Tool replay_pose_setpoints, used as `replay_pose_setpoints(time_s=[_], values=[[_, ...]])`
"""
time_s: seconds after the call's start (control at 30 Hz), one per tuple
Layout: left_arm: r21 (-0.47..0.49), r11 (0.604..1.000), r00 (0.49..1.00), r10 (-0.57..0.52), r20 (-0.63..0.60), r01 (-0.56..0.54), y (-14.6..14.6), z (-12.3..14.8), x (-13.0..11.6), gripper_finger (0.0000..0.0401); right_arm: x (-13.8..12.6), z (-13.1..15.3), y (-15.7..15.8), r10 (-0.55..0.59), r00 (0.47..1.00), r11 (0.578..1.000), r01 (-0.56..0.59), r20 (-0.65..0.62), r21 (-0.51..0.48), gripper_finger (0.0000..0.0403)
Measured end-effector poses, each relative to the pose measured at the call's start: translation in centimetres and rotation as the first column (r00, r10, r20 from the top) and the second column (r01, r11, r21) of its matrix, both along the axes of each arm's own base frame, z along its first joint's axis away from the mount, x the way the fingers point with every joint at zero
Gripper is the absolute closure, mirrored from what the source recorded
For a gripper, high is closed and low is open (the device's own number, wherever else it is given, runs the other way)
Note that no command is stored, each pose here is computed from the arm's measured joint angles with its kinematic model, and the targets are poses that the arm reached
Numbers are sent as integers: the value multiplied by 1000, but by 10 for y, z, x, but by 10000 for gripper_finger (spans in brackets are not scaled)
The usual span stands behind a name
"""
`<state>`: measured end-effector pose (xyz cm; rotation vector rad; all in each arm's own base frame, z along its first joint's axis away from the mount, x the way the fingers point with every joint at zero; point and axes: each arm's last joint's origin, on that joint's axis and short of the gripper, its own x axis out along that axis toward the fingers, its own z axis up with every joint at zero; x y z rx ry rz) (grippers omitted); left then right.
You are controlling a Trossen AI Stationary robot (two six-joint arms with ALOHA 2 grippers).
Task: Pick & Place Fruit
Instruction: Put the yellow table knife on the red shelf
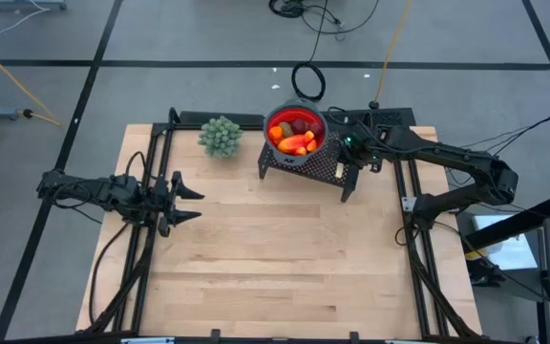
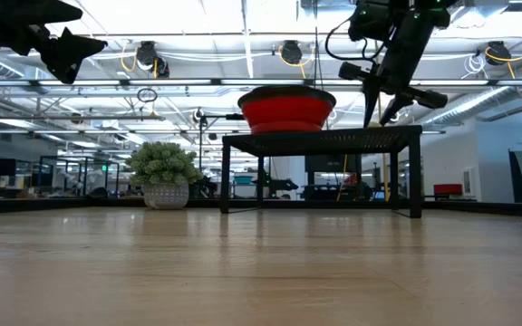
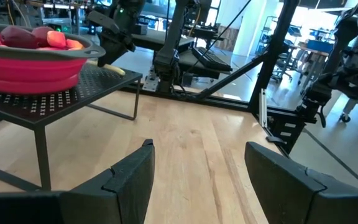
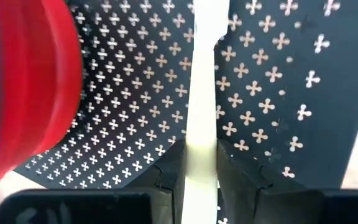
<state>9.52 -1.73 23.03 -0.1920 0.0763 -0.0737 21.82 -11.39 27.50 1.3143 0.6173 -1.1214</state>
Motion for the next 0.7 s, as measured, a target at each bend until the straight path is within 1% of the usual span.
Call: replay_pose_setpoints(time_s=[0.17,0.47,0.57,0.7], values=[[-8,1000,1000,1,-1,-1,0,0,0,151,-1,-9,1,-6,1000,1000,6,-3,8,332],[-12,1000,1000,1,-1,-1,0,0,0,151,5,-8,-3,-5,998,1000,7,70,-23,331],[-13,1000,1000,1,-1,-1,0,0,0,151,5,-8,-3,-4,997,1000,6,71,-22,321],[-13,1000,1000,1,-1,-1,0,0,0,151,6,-8,-2,6,997,1000,-6,80,-6,298]])
